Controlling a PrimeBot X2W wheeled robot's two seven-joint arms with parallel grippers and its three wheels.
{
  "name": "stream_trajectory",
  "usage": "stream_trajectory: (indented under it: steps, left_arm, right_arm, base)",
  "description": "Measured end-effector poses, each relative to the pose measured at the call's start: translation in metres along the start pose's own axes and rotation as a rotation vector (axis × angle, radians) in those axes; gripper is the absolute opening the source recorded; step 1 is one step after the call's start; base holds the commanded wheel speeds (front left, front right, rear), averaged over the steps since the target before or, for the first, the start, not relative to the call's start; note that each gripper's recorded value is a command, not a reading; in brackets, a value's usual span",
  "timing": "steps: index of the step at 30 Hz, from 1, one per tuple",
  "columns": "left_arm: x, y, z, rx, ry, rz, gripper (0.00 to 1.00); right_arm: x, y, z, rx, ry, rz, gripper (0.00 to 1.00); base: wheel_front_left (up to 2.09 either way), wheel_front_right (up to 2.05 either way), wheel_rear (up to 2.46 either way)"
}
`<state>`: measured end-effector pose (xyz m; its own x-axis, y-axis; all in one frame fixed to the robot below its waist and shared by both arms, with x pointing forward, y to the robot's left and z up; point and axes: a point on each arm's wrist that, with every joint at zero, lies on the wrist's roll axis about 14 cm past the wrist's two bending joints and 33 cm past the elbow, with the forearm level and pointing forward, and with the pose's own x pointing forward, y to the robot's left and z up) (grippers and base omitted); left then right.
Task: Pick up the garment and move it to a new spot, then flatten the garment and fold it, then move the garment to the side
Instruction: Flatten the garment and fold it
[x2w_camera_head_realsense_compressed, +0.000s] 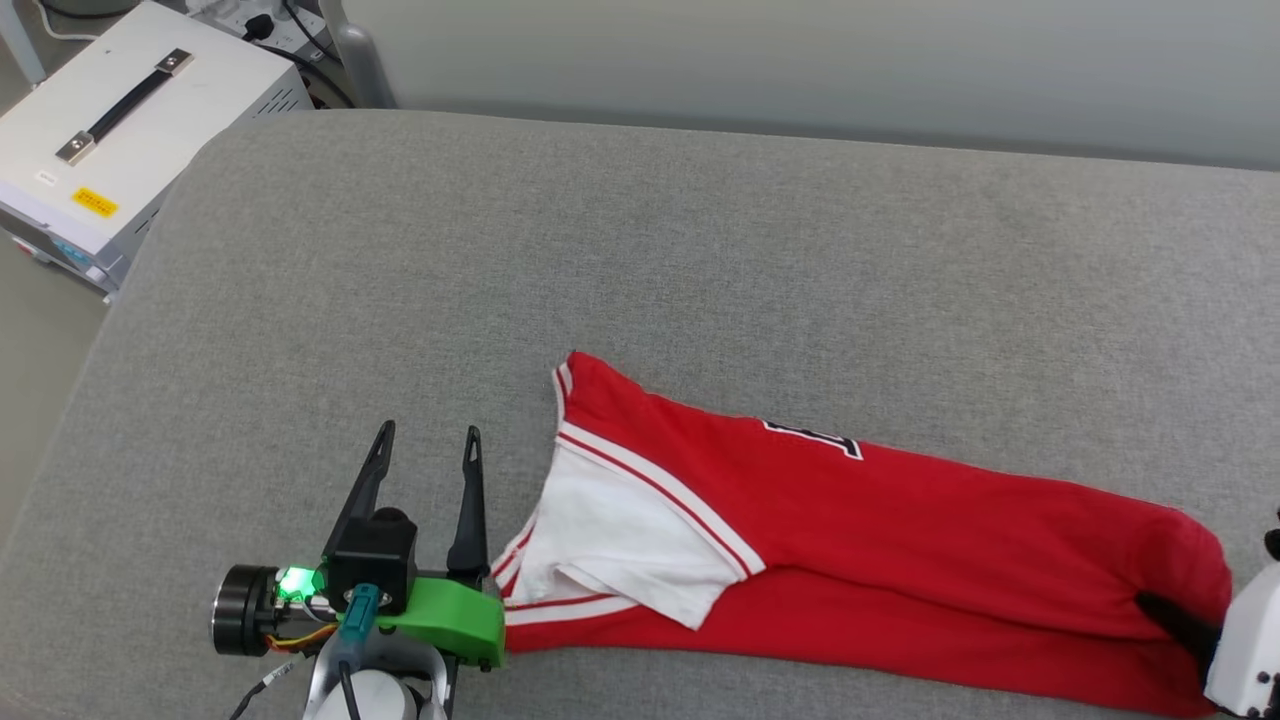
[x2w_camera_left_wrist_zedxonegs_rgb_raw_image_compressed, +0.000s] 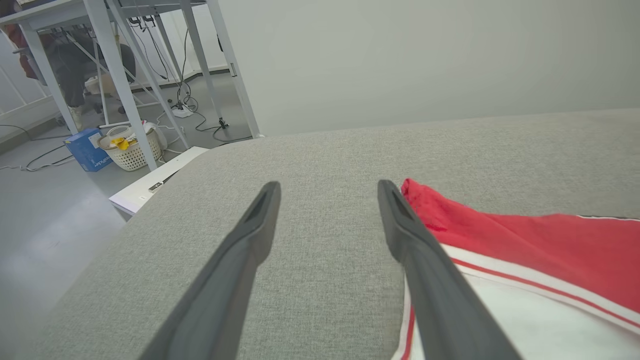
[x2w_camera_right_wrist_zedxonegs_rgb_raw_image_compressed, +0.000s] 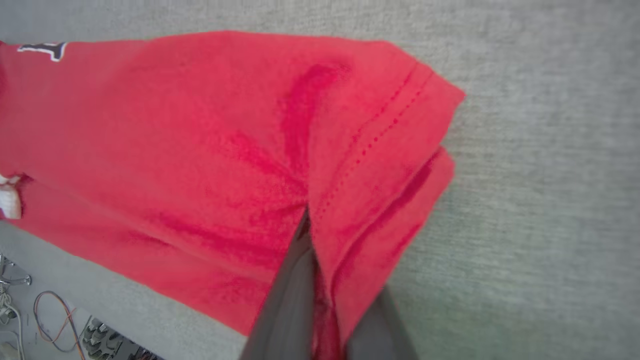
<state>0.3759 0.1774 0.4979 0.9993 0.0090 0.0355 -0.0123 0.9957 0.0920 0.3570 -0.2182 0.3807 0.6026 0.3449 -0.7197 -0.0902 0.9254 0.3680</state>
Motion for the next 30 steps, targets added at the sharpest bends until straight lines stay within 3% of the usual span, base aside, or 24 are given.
stream_trajectory:
  steps: [9,13,17,22,30]
  left_arm:
    - [-0.006,-0.002,0.002,0.011,-0.012,-0.018,1.0]
    - [-0.01,-0.001,0.001,0.009,-0.008,-0.019,1.0]
    - [-0.014,-0.001,0.001,0.011,-0.009,-0.02,1.0]
    - [-0.015,-0.001,0.004,0.015,-0.018,-0.024,1.0]
    - [-0.016,0.0,0.001,0.006,-0.008,-0.016,1.0]
  right_arm:
    - [-0.043,-0.075,0.017,-0.034,-0.025,-0.216,0.0]
    - [-0.049,-0.074,0.02,-0.043,-0.024,-0.216,0.0]
    - [-0.05,-0.049,0.026,-0.057,-0.039,-0.142,0.0]
    - [-0.041,0.01,0.035,-0.082,-0.06,0.033,0.0]
    - [-0.027,0.098,0.033,-0.257,-0.009,0.241,0.0]
  base:
    - [0.0,0.0,0.0]
    - [0.0,0.0,0.0]
    - [0.0,0.0,0.0]
    - [0.0,0.0,0.0]
    - [0.0,0.0,0.0]
